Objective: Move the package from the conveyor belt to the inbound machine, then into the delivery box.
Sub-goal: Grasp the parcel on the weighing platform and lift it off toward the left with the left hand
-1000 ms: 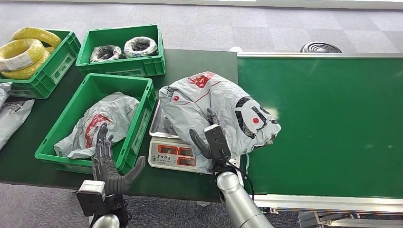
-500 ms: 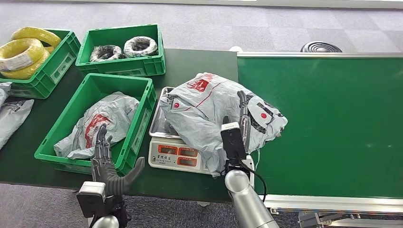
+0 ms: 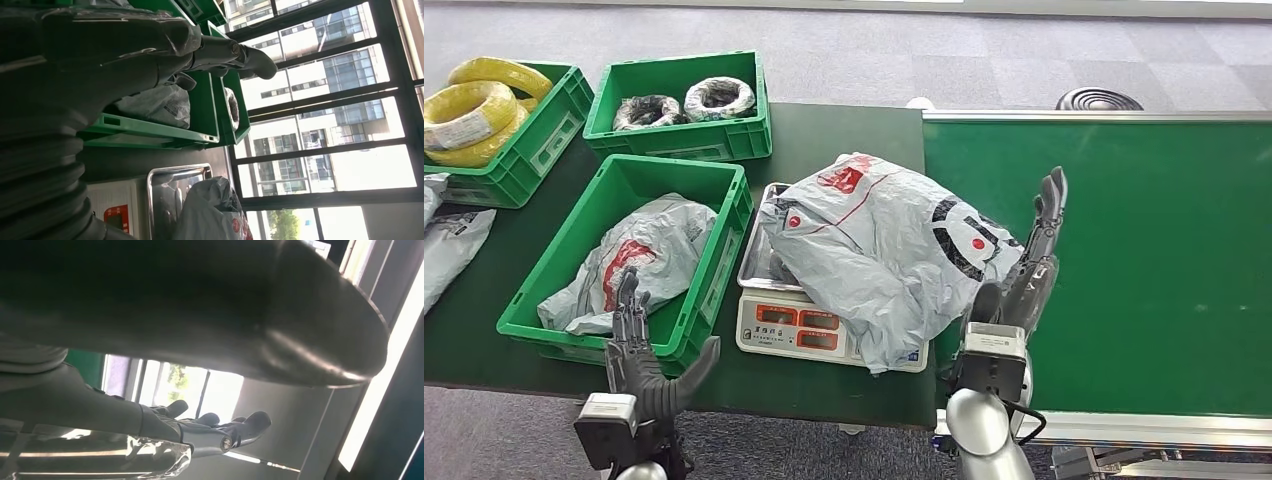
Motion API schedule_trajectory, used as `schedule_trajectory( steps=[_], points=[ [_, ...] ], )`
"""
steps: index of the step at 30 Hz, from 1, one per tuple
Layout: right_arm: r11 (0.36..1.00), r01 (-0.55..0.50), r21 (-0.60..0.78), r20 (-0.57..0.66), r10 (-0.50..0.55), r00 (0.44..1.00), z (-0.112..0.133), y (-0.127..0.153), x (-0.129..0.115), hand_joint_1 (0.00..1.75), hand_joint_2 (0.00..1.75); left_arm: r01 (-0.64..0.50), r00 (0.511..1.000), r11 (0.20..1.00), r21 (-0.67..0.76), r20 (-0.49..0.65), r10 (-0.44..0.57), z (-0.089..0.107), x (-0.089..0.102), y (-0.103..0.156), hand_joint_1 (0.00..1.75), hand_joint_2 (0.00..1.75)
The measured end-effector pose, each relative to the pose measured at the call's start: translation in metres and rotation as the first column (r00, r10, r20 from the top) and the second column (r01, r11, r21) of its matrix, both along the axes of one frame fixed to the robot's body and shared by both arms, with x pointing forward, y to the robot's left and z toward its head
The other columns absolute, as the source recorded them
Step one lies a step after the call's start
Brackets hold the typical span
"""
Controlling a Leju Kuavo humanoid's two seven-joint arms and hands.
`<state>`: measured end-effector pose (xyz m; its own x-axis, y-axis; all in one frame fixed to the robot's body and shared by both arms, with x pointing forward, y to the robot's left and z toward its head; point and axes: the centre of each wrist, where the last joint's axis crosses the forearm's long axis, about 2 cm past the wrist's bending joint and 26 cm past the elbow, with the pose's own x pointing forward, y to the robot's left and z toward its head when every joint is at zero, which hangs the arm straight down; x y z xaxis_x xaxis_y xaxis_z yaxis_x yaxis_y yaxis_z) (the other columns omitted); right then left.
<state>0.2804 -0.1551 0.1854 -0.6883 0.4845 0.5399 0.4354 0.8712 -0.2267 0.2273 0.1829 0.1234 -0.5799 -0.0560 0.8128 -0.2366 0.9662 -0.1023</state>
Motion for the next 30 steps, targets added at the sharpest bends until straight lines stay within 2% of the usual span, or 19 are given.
schedule_trajectory(
  steps=[8, 12, 18, 23, 26, 30],
  points=[
    [0.999, -0.005, 0.048, -0.099, 0.01, 0.995, -0.018, 0.002, -0.01, 0.0, 0.0, -0.025, 1.0, 1.0, -0.007, -0.002, 0.025, -0.001, -0.006, 0.002, 0.0, 1.75],
    [0.998, -0.014, 0.057, -0.175, 0.024, 0.984, -0.038, 0.005, -0.016, 0.0, 1.75, -0.029, 1.0, 0.999, -0.014, -0.004, 0.029, -0.001, -0.007, 0.003, 0.0, 1.75],
    [0.998, -0.048, 0.03, -0.273, 0.055, 0.96, -0.068, 0.014, -0.028, 0.0, 1.75, -0.035, 0.999, 0.999, 0.037, 0.037, 0.034, 0.002, -0.001, 0.004, 0.0, 1.75],
    [0.995, -0.079, -0.065, -0.244, 0.061, 0.968, -0.08, 0.021, -0.035, 0.0, 1.75, -0.046, 0.996, 0.996, 0.079, 0.079, 0.04, 0.01, 0.019, 0.006, 0.0, 1.75],
    [0.99, -0.032, -0.136, -0.126, 0.015, 0.992, -0.065, 0.018, -0.034, 0.0, 1.75, -0.037, 0.996, 0.996, 0.078, 0.081, 0.031, 0.011, 0.032, 0.006, 0.0, 1.75],
    [0.989, 0.099, -0.111, 0.028, -0.097, 0.995, -0.025, 0.0, -0.027, 0.0, 1.75, -0.025, 0.998, 0.997, 0.076, 0.063, 0.021, 0.008, 0.042, 0.006, 0.0, 1.75]
  ],
)
